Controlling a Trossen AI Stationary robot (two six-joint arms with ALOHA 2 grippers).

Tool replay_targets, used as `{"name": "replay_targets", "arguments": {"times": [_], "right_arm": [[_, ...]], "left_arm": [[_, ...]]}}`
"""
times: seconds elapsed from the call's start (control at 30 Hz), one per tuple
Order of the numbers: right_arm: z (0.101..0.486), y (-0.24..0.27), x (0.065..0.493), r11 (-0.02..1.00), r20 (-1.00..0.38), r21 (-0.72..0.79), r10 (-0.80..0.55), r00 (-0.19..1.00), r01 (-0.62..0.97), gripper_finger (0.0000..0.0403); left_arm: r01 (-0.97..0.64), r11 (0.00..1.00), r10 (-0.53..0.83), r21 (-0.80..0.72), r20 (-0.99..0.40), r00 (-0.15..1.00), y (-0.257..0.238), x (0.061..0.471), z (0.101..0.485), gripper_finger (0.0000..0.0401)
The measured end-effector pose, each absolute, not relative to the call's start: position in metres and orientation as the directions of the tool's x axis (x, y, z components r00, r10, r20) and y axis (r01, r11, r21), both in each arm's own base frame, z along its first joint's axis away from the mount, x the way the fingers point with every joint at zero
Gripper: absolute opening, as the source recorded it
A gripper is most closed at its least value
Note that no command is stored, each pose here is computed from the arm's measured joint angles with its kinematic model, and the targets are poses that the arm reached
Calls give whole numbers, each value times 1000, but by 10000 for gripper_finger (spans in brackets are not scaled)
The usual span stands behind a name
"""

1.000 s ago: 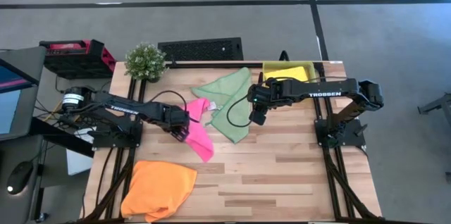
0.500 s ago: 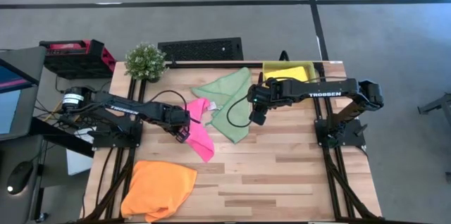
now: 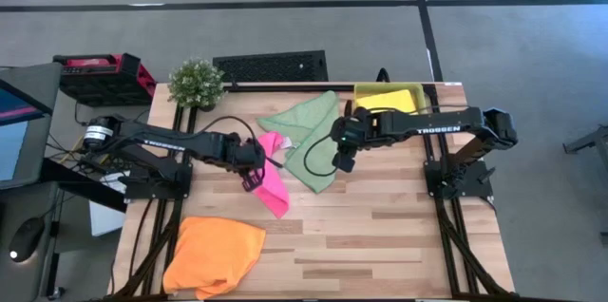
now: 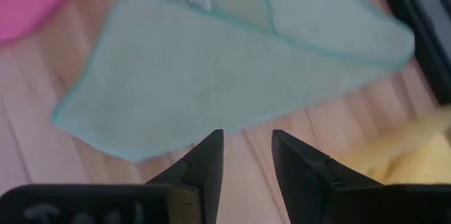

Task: Fold microfiber towels
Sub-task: Fold the pink towel

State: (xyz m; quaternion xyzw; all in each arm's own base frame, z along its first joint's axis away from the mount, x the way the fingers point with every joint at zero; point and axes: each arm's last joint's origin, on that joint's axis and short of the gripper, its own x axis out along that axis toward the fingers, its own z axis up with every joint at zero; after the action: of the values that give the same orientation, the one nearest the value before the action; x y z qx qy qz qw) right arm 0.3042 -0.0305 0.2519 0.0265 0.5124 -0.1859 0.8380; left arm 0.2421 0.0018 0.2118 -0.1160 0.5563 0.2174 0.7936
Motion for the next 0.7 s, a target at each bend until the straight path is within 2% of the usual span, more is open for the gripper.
{"name": "replay_targets", "arguments": {"times": [0.23, 0.37, 0.53, 0.7], "right_arm": [[259, -26, 329, 960, -747, -193, -278, 604, 202, 145], [247, -25, 351, 979, -705, -200, -168, 689, 34, 145], [220, -25, 377, 948, -662, -281, -78, 746, -150, 145], [202, -25, 402, 908, -612, -366, -70, 788, -203, 145]], "left_arm": [[-242, 970, 105, 34, -952, 288, -18, 243, 225, 0], [-187, 982, 46, -5, -962, 271, -30, 241, 224, 0], [-110, 992, -27, -59, -963, 268, -47, 238, 224, 0], [-54, 993, -87, -105, -960, 266, -60, 237, 225, 0]]}}
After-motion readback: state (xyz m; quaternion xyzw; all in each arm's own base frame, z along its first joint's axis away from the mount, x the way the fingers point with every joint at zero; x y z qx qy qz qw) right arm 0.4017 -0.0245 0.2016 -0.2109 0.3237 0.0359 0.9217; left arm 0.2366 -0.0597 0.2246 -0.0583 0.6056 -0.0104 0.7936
